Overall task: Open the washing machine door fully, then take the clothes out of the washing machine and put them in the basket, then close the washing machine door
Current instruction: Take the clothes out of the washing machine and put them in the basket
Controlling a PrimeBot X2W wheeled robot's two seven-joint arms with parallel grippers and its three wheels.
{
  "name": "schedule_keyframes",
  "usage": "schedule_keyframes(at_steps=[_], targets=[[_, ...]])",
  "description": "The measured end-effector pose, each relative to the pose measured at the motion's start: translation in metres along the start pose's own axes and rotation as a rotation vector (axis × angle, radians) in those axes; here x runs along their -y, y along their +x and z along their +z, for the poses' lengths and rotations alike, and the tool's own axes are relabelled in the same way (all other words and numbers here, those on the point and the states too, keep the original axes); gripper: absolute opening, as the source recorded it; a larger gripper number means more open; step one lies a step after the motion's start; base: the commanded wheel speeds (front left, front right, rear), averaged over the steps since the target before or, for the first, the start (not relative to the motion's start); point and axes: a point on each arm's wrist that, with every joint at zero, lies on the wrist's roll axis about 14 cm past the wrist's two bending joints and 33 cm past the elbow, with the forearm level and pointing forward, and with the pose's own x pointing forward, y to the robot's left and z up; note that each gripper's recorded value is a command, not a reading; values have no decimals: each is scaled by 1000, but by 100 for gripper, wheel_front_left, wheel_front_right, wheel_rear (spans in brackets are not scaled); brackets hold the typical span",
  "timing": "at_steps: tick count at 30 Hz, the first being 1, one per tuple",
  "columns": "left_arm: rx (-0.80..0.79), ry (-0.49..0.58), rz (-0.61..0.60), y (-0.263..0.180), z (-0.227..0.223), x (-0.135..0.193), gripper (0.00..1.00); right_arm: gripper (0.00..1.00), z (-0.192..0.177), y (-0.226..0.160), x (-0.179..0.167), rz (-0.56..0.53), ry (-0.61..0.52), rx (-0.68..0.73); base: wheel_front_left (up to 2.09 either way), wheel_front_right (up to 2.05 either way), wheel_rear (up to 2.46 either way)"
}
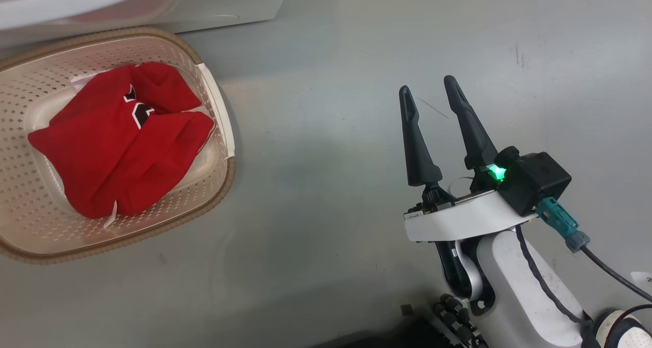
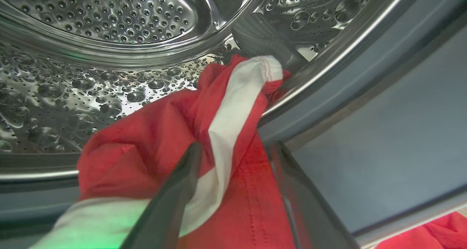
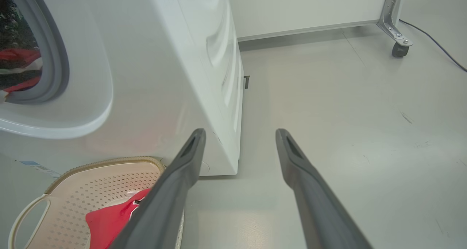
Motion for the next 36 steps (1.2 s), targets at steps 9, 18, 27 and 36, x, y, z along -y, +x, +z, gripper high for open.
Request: schedule_keyframes(at_steps=[9,18,27,36], targets=[[-36,1,12,9,-8,-3,100,100,-1,1,5,-14,-2,-3,0,0,0],[-52,-15,22,14,-12,-5,0,100,-1,2,12,-33,1,-1,0,0,0],[-19,-34,16,13,-8,2,0,100,2,3,13,-39,1,9,0,0,0],[33,-31,22,4,11,0,0,100,8,3,5,-17,-3,22,0,0,0]])
